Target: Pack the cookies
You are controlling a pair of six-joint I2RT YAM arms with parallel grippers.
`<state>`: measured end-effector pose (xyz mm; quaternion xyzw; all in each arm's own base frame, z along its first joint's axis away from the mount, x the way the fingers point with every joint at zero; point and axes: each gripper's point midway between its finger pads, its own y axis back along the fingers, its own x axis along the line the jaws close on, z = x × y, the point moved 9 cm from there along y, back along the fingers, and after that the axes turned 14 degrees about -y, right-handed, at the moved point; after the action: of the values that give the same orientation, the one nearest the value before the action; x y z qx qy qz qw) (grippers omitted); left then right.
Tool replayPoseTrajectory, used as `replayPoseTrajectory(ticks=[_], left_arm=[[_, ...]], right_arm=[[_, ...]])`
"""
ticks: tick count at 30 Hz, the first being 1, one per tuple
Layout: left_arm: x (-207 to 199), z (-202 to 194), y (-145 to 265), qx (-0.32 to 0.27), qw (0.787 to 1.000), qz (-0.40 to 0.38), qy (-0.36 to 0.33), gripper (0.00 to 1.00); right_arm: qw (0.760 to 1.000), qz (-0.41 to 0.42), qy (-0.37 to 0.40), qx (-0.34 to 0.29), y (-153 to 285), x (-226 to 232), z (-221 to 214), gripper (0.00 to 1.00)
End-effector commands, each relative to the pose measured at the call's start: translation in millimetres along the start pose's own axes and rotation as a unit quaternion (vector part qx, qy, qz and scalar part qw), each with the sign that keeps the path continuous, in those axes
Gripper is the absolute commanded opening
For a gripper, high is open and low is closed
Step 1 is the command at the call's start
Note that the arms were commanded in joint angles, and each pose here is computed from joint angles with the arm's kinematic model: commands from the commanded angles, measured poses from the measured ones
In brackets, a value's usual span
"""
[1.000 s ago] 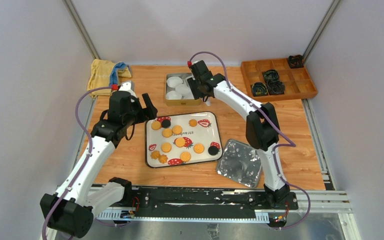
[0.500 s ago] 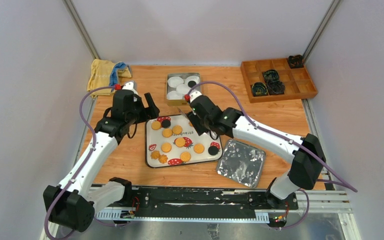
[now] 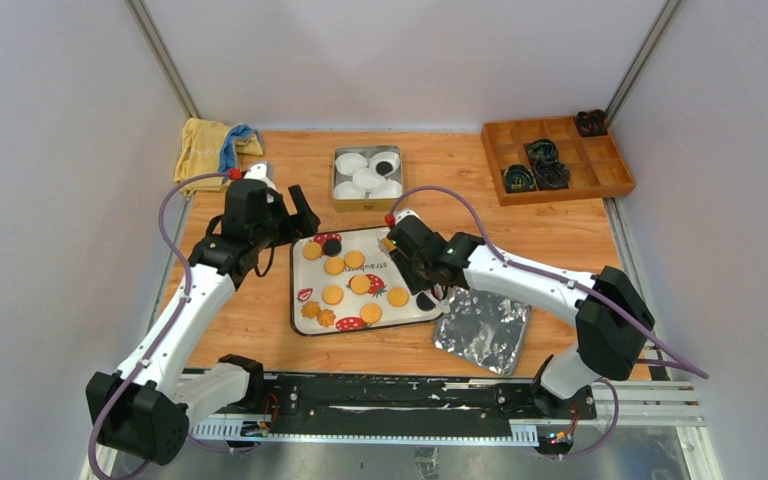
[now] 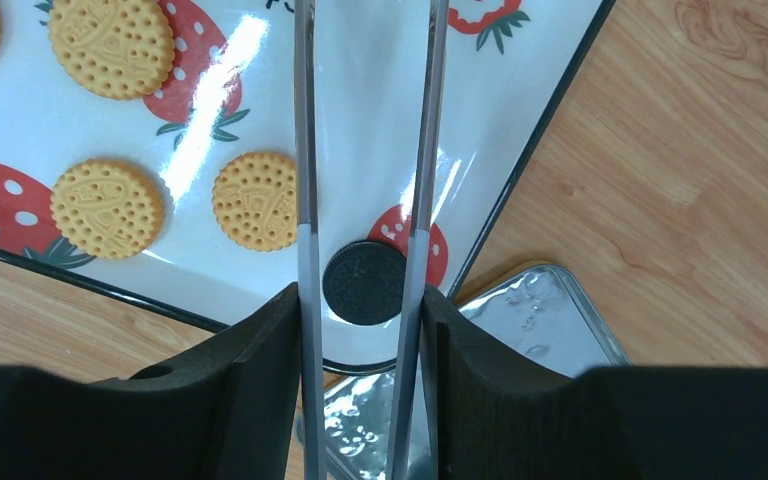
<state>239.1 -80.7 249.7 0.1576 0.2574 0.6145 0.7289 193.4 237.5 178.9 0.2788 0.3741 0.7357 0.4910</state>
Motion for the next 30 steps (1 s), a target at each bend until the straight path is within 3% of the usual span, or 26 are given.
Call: replayPoseTrajectory(ticks=[1,8,12,18,21,30], left_arm=[[-1.2,1.6,6.6,-0.012,1.0,-0.008,-0.001,0.92],[-1.4,2.1,9.8,-0.016,1.0,-0.01,0.0,0.92],[-1.0,1.0,11.2,-0.017,1.0,-0.01,-0.001,0.92],[-0.7,0.0,12.7,-0.019,1.0,-0.01,-0.002,0.92],[-1.2,2.3,14.9,-0.024,1.0,-0.012,-0.002,0.92],[-1.8,5.4,15.3,-0.027,1.0,-0.012,-0.003,0.92]], right_arm=[[0.999,0.019,-0.021,0.017,-6.2,7.9,-9.1,0.47],[0.998,0.036,-0.036,0.029,-7.7,12.2,-12.6,0.53],[0.998,0.027,-0.039,0.032,-10.5,11.4,-13.2,0.47],[0.999,0.025,-0.039,0.022,-6.8,14.6,-2.9,0.28],[0.999,0.032,-0.03,-0.008,7.5,18.8,18.4,0.24],[0.991,0.033,-0.004,-0.128,43.3,28.8,108.4,0.23]])
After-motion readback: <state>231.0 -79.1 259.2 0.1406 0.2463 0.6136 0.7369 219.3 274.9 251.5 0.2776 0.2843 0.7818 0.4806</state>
